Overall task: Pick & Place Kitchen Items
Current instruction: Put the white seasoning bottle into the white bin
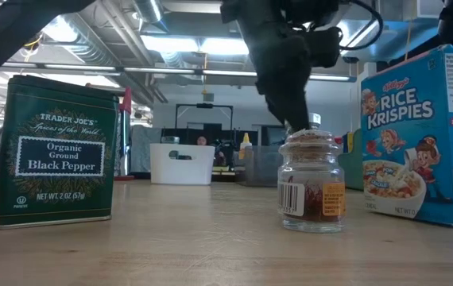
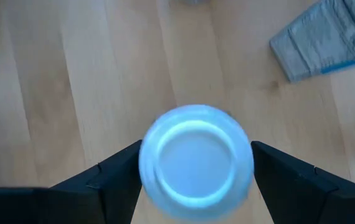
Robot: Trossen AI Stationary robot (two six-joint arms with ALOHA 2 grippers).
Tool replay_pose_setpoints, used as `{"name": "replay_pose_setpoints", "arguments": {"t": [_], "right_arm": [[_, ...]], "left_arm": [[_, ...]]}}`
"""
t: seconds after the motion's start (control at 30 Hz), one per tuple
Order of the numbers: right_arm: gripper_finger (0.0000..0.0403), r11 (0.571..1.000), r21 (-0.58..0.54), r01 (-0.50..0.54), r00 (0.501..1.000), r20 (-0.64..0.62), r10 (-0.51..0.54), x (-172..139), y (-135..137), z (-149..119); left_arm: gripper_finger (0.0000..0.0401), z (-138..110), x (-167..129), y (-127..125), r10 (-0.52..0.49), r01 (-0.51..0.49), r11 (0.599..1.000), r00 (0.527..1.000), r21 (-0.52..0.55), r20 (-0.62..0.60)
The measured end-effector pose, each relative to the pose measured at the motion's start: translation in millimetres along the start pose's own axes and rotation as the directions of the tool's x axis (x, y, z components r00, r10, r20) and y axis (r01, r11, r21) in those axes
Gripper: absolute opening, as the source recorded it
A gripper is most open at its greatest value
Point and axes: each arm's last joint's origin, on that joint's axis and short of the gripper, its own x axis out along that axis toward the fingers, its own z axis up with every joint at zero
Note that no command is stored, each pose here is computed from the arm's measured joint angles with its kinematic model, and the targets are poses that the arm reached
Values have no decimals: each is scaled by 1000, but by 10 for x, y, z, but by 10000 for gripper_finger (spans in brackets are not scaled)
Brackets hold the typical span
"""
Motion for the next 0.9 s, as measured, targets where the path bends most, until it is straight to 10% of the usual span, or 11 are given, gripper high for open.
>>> {"name": "replay_pose_setpoints", "arguments": {"t": [0.9], "right_arm": [[280,1000,-2,0,1000,0,0,0,0,0]], "left_arm": [[218,37,11,-40,-46,45,999,998,25,38]]}}
